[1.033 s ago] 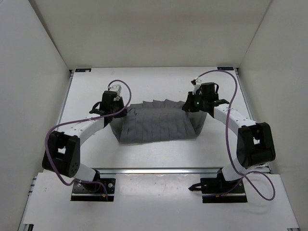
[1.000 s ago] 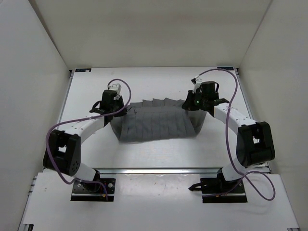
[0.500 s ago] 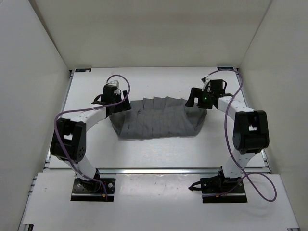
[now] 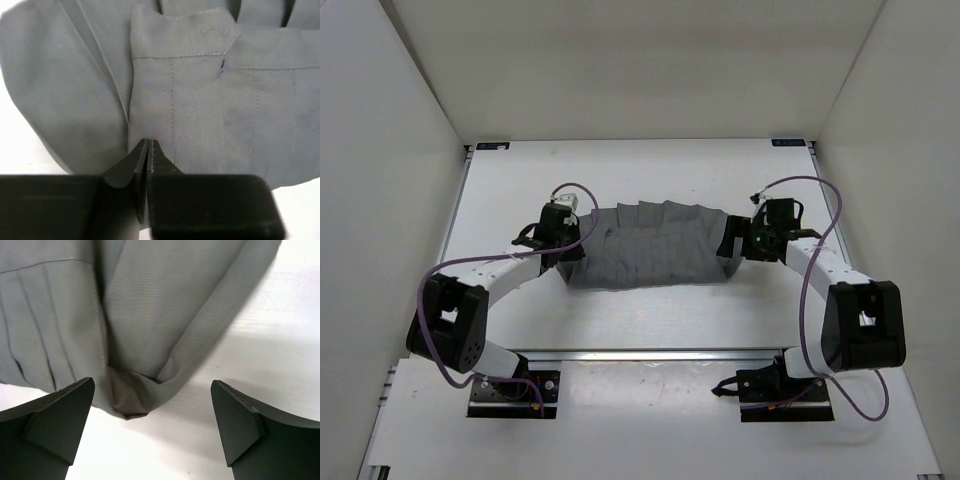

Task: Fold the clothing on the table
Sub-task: Fold the skirt

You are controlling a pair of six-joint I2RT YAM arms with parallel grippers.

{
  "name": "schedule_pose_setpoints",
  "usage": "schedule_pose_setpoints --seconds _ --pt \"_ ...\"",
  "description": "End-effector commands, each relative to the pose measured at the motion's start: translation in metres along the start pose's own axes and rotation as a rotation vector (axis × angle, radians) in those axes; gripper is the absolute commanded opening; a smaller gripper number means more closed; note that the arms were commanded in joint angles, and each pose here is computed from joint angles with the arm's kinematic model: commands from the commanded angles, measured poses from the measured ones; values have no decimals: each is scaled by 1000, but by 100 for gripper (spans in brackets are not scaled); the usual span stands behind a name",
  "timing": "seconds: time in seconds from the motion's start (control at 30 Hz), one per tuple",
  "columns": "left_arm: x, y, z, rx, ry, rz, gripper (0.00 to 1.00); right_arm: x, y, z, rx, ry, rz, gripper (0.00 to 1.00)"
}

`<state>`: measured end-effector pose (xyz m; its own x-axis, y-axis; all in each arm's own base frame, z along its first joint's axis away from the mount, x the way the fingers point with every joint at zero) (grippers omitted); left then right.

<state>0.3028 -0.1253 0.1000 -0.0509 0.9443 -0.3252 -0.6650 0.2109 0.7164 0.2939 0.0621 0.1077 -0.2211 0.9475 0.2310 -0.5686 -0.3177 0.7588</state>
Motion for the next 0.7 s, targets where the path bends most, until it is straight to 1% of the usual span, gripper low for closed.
schedule_pose_setpoints --seconds 0.0,0.03,0.13,0.27,0.33,0.4,0.57,0.63,0.67 --pt "-5 -2 6 -32 7 -11 12 -8 -8 -1 10 -58 -3 99" --pt "-4 -2 6 -31 10 -6 8 -6 -13 -4 25 -69 18 99" --pt "-5 -7 5 -18 15 -13 6 -2 -21 3 8 -71 51 100" --pt "0 -16 1 1 27 -6 6 14 -33 8 -13 -64 138 99" --pt "5 -25 -5 33 40 1 6 16 -37 11 -23 -73 158 100" --pt "6 -29 -9 62 42 2 4 20 -46 6 -2 -97 170 99" --pt "5 -37 -15 96 18 16 1 32 -55 4 -1 -90 216 99" --pt "6 -41 -17 112 18 23 0 36 -58 1 11 -81 218 97" --pt "5 -42 -16 120 16 22 0 37 -60 1 16 -75 215 92"
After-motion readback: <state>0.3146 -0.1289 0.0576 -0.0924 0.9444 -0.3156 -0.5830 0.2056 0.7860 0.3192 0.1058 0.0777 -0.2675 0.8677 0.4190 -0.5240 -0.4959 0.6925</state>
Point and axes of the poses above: each gripper's point midway between its finger pads, its own y axis back along the fingers, its own x axis along the line the jaws close on, z = x × y, the point moved 5 cm from there along y, back along the fingers, and after that the axes turned 9 degrees about y, right-handed, at the moved point
